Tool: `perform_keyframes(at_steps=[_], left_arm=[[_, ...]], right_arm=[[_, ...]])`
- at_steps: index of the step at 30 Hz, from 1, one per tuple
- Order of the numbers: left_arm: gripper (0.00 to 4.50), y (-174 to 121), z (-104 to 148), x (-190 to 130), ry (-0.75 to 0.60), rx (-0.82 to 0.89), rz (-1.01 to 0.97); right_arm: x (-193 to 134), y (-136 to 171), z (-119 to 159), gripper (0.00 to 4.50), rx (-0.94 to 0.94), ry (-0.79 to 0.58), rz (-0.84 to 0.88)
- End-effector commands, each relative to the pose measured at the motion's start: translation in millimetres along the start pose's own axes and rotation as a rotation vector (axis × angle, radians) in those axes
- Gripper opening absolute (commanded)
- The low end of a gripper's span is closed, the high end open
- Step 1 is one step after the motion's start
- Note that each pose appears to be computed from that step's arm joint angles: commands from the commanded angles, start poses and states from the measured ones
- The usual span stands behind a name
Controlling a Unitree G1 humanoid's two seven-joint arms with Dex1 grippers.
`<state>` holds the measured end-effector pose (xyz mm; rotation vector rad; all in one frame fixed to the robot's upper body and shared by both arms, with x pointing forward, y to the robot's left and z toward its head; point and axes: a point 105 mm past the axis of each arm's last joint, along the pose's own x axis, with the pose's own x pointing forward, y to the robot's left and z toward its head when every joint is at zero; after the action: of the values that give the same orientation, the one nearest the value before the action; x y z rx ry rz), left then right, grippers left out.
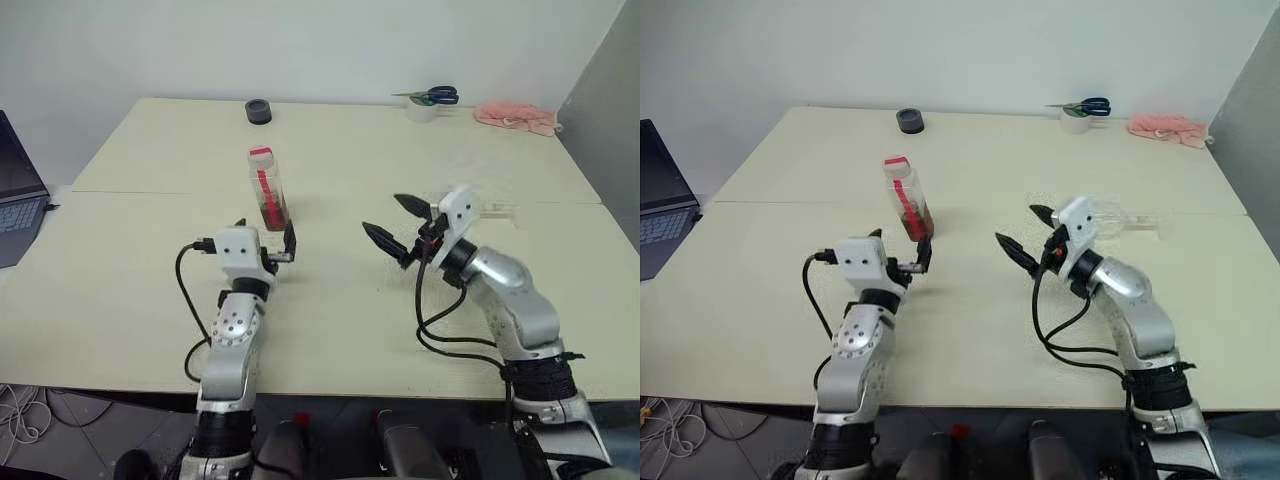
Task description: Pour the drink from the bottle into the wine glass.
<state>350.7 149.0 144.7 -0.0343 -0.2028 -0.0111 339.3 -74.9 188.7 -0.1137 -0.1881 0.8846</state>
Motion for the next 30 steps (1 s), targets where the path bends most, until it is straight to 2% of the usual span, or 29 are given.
perform_keyframes(at_steps=[1, 6, 13, 30], left_arm=[[4.48, 5, 16, 15, -0.034, 0.019, 0.054], [4.48, -3, 25, 33, -0.036, 0.074, 0.050], [4.48, -16, 30, 48, -0.040, 0.068, 0.033], [4.48, -1, 36, 75, -0.030, 0.108, 0.043]], right_arm=[[6, 7, 12, 4.50, -0.012, -0.029, 0.054], [9, 10, 15, 4.50, -0.004, -0.029, 0.071], [7, 13, 14, 4.50, -0.009, -0.024, 0.070], [0, 9, 0, 4.50, 0.035, -0.003, 0.027]])
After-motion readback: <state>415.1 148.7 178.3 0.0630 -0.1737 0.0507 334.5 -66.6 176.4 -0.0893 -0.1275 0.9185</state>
